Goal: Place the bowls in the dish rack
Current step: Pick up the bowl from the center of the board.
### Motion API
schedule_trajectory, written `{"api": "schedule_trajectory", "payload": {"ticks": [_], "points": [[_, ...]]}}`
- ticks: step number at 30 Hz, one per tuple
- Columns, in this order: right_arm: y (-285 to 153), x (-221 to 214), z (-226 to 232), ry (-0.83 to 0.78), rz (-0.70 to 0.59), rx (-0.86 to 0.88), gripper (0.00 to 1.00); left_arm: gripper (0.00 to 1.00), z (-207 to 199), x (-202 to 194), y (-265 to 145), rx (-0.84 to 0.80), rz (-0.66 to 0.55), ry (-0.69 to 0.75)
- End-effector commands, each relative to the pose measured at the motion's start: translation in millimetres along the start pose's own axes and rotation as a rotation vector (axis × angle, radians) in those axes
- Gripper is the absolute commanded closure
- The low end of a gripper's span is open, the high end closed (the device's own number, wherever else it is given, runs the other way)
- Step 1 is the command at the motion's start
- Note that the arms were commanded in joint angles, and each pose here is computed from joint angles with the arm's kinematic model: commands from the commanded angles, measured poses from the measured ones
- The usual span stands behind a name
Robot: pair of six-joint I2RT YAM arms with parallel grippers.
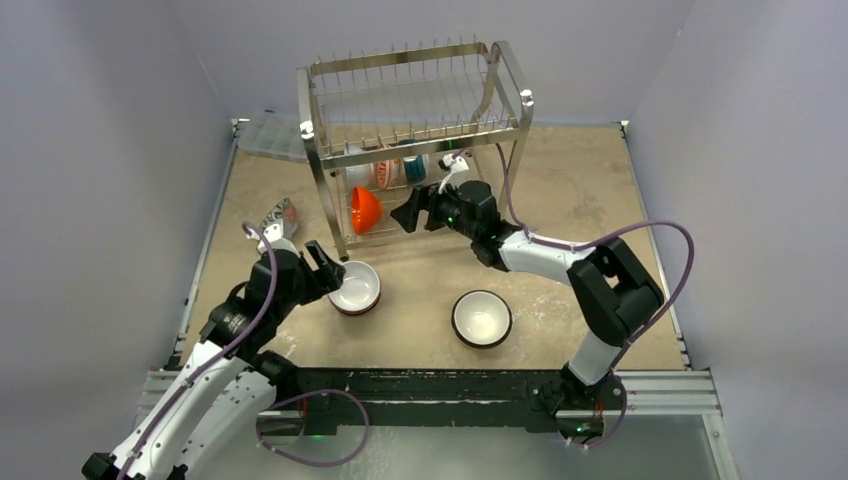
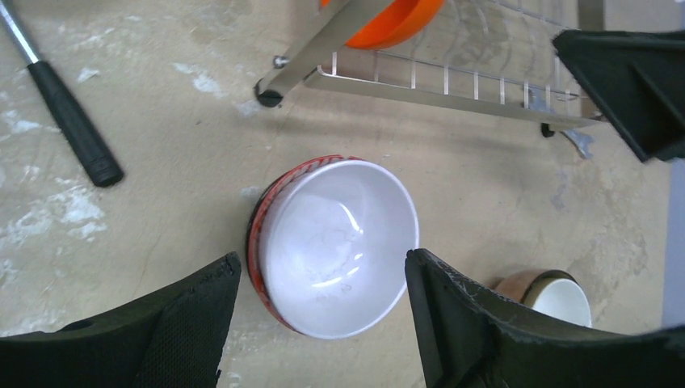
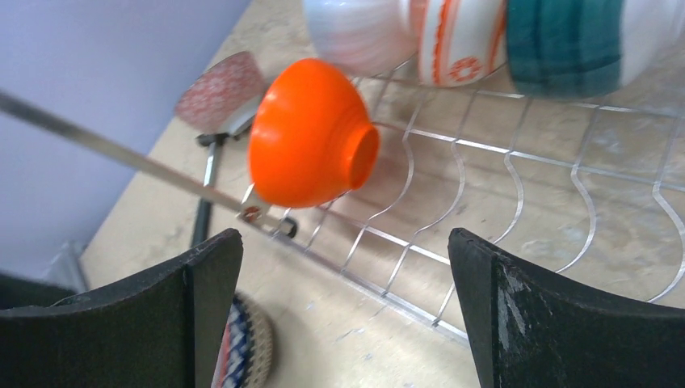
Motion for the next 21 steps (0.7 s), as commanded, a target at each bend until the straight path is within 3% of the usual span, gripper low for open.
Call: {"api": "schedule_trajectory", "payload": {"ticks": [1, 9, 16, 21], "points": [[-21, 4, 22, 0.084, 0.021, 0.132, 0.01, 0.29, 5, 1, 1, 0.121, 0.034, -0.058], [-51, 0, 32, 0.133, 0.037, 0.204, 0.01, 0.32, 5, 2, 26, 0.204, 0.032, -0.057], [-65, -8, 30, 0.112, 0.069, 0.212, 0.01, 0.11, 5, 19, 31, 0.282, -0.072, -0.102], [-71, -14, 28, 0.103, 0.103, 0.223, 0.01, 0.07, 13, 36, 37, 0.359, -0.096, -0.115]]}}
Point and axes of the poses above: each gripper's point midway between its finger pads, its own y axis out along the fingers, its own z axis along the line the jaws close on, x = y × z, the point moved 10 cm from there along -y, back along the fingers, and after that the axes turned 12 degrees about y, right-handed, at the moved point
